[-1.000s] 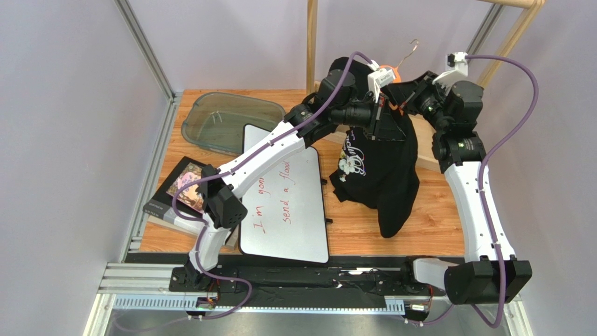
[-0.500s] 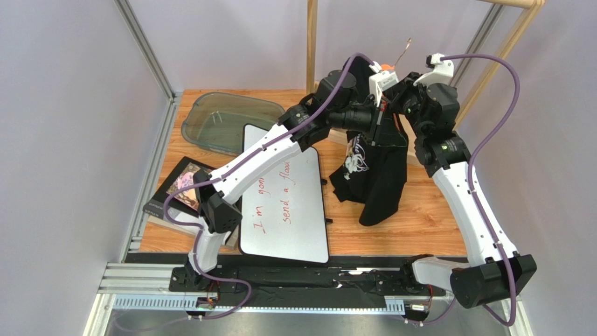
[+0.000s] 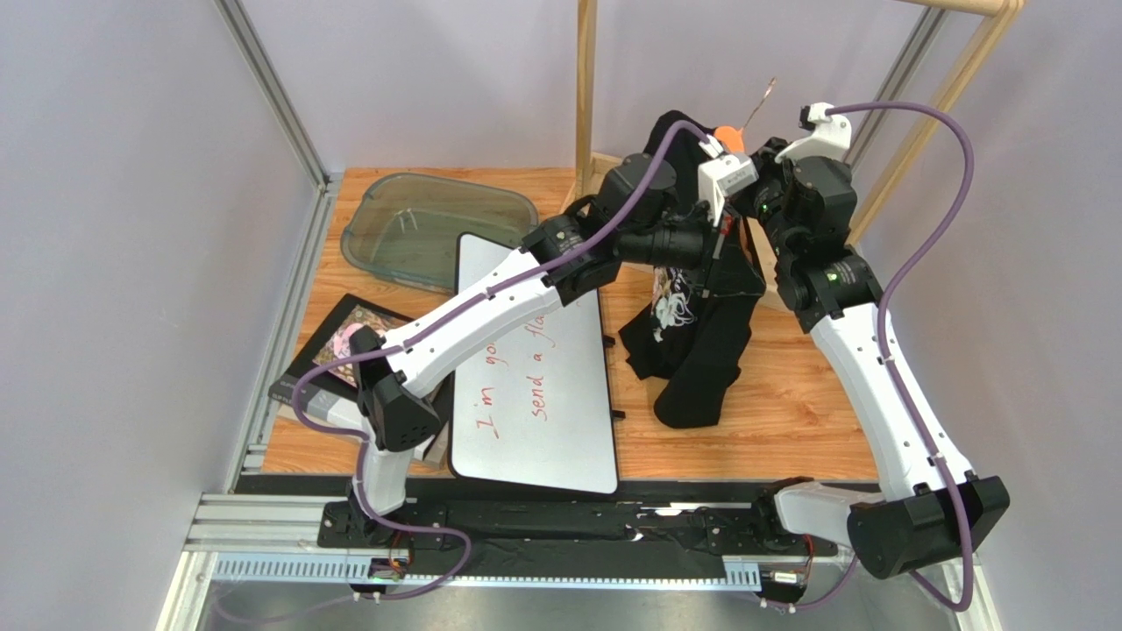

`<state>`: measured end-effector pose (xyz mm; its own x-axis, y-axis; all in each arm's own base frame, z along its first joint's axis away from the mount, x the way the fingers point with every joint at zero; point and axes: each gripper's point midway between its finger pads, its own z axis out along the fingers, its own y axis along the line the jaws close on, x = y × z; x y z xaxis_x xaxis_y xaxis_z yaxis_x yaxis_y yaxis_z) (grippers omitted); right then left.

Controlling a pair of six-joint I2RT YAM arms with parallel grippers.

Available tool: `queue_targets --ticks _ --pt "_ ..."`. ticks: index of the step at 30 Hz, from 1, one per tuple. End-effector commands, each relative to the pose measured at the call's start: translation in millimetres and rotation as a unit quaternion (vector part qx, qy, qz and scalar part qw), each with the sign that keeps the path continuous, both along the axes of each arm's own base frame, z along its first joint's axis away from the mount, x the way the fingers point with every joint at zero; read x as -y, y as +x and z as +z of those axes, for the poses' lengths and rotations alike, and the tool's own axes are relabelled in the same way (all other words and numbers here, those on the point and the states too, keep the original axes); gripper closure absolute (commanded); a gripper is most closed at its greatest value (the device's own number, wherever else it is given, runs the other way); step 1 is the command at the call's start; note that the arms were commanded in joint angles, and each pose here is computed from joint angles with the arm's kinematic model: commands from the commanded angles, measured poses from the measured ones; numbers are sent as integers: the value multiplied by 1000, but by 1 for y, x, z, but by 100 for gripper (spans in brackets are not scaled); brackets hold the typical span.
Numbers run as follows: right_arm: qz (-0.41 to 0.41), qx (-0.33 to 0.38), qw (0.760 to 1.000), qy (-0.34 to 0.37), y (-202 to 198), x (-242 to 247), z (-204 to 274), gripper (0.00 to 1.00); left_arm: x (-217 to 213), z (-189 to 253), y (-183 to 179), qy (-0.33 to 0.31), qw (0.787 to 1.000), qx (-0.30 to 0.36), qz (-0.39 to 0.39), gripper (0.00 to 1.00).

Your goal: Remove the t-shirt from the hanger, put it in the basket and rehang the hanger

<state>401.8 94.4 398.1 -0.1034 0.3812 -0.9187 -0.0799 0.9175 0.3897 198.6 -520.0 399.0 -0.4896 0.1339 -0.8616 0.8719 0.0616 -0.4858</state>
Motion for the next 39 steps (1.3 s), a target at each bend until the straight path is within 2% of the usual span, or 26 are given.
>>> queue_targets --ticks 1,4,5,7,8,11,16,20,24,27,28,30,33,34,36,37,39 --pt "-44 74 995 41 5 14 54 100 14 18 -73 -35 994 -7 -107 100" --pt "-49 72 995 46 3 16 56 100 16 -3 -73 -25 994 -21 -100 100" --pt "-51 72 995 48 2 17 59 100 17 -25 -72 -5 995 -38 -96 100" --pt "-66 68 994 50 -1 23 60 100 13 -24 -73 -19 995 -33 -90 100" --pt "-75 67 993 54 -2 29 60 100 10 -44 -73 0 996 -41 -84 100" --pt "-77 53 993 71 -3 36 56 100 -1 -69 -68 30 997 -34 -58 100" --pt "-65 39 994 84 -8 33 54 100 -3 -88 -62 47 997 -40 -39 100" --pt "-58 28 995 74 -21 34 57 100 -16 -108 -40 70 997 -39 -2 100" --pt "-43 37 998 33 -38 35 56 100 -41 -100 -9 54 997 -50 31 100" --pt "-23 48 999 9 -49 32 55 100 -57 -85 3 40 997 -42 47 80" --pt "-20 48 999 4 -51 31 53 100 -60 -79 4 35 998 -28 45 68" --pt "-5 48 999 -2 -59 28 52 100 -64 -65 -1 26 999 -13 35 60" --pt "18 31 999 -18 -63 22 50 100 -69 -49 -2 25 999 6 36 33" --pt "24 4 999 -28 -64 21 39 100 -71 -47 -1 25 999 10 39 26" --pt "32 -13 999 -34 -68 19 43 100 -75 -41 4 24 998 20 56 25" --pt "35 -54 997 -43 -69 19 24 100 -77 -38 7 24 997 22 66 23" --pt "62 -75 994 -41 -76 11 19 100 -81 -37 19 31 994 25 97 13"
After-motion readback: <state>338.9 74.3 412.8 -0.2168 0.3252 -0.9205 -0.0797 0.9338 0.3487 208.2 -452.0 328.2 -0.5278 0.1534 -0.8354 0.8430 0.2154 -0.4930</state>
